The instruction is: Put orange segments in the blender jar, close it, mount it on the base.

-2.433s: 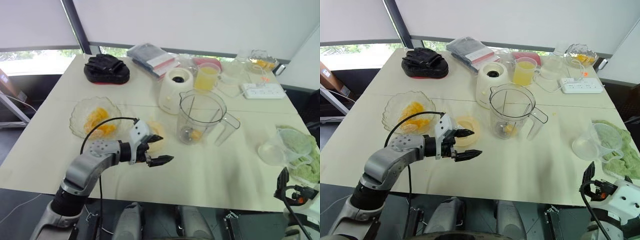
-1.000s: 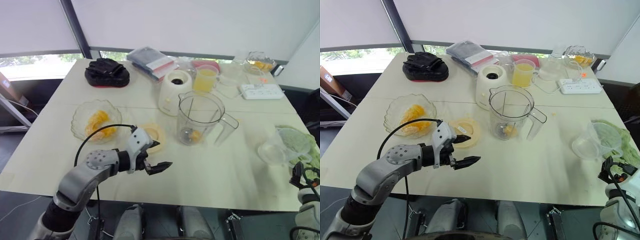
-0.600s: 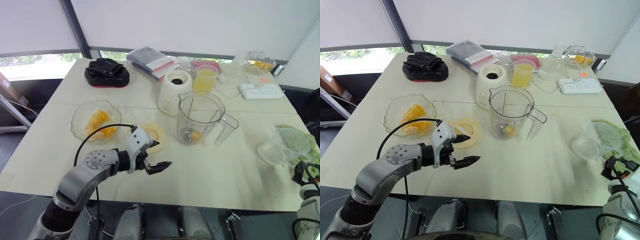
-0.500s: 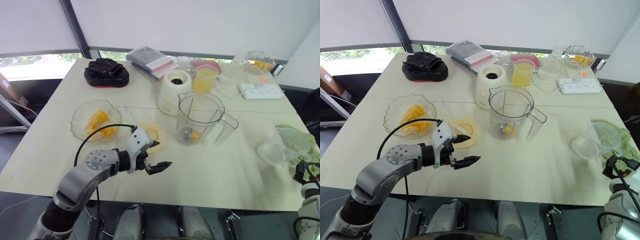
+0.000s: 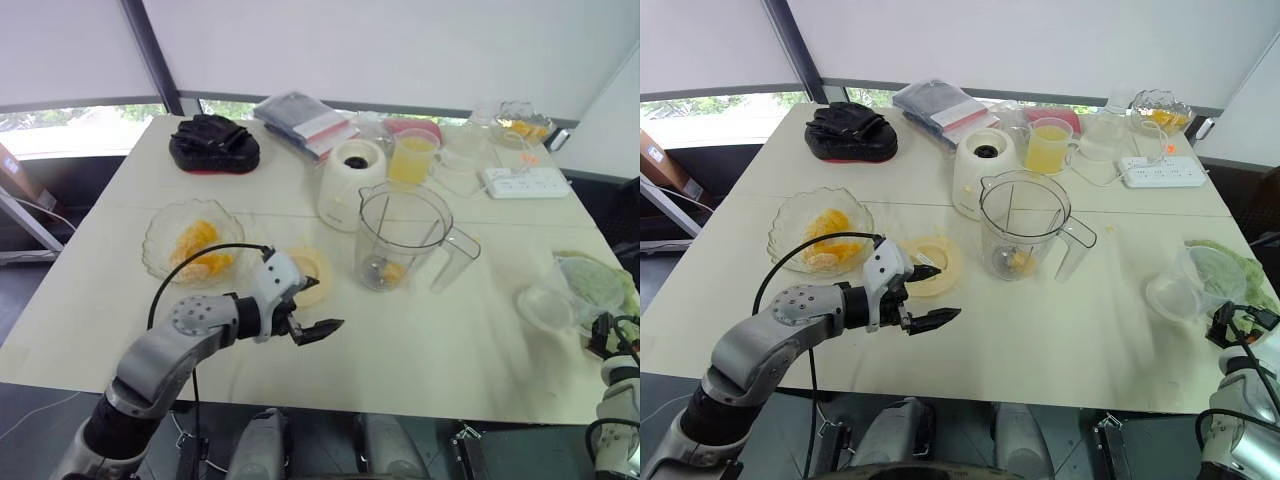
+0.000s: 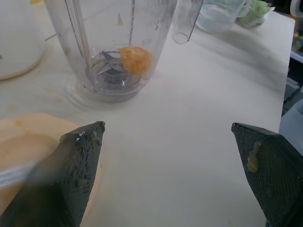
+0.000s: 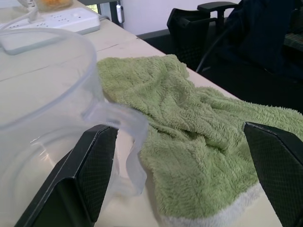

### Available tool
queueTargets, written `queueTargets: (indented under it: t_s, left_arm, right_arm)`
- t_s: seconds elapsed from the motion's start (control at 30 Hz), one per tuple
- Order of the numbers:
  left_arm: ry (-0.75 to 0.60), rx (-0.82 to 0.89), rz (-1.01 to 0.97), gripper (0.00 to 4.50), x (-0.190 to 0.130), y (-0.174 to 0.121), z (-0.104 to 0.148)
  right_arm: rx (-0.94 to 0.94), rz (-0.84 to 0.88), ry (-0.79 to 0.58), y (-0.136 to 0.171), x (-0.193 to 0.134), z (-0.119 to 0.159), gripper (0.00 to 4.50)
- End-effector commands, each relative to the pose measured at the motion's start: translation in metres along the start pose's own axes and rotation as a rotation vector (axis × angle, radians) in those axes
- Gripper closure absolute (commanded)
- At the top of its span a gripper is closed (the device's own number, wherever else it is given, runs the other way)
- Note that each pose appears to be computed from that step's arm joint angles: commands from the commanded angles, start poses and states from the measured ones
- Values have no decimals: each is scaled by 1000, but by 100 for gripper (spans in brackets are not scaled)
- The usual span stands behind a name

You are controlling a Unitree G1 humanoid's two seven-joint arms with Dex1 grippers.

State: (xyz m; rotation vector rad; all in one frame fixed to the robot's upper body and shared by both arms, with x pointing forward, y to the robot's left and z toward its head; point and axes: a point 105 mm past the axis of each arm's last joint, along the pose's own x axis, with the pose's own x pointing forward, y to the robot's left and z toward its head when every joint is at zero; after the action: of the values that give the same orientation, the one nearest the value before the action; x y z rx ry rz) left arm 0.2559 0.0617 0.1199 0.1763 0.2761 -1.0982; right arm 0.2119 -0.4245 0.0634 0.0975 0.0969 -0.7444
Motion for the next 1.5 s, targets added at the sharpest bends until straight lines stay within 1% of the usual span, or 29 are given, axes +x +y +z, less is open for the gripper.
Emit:
queueTargets:
  t_s: [0.03, 0.3, 0.33, 0.37, 0.5, 0.53, 0.57, 0.6, 0.87, 1.03, 1.2, 1.3, 1.43, 1.5]
  left_arm:
    - [-28, 40, -13, 3, 0, -5, 9]
    - [-31, 42, -6, 3, 1, -5, 10]
    - [-31, 43, -6, 0, 1, -5, 10]
    - [-31, 43, -6, 0, 1, -5, 10]
    - [-29, 47, -2, 0, 1, -4, 10]
    - [-29, 48, -2, 0, 1, -4, 10]
    - [-29, 48, -2, 0, 1, -4, 11]
    - [-28, 49, -1, 0, 1, -4, 10]
    - [-28, 59, 3, 0, 1, -1, 11]
    - [-26, 67, 1, 0, 3, 2, 12]
    - [-20, 71, -6, 0, 3, 7, 11]
    - [-15, 74, -17, 0, 3, 13, 10]
    - [-10, 81, -27, 0, 6, 19, 9]
    - [-2, 94, -37, 0, 7, 23, 9]
  right_arm:
    - [-13, -5, -59, -4, 4, 16, 14]
    - [-16, -2, -58, -3, 8, 15, 14]
    - [-16, -2, -58, -3, 8, 15, 67]
    - [-16, -2, -58, -3, 9, 15, 90]
    - [-17, 2, -60, -2, 10, 15, 298]
    - [-18, 4, -61, -2, 10, 15, 343]
    - [-19, 6, -62, -2, 10, 15, 403]
    - [-18, 6, -62, -1, 10, 15, 444]
    - [-6, 22, -77, 2, 5, 16, 444]
    - [20, 37, -132, 9, -3, 29, 444]
    - [45, 81, -223, 25, -12, 56, 444]
    - [73, 110, -293, 39, -17, 77, 444]
    - [82, 138, -339, 52, -19, 93, 444]
    - [100, 156, -381, 60, -20, 109, 444]
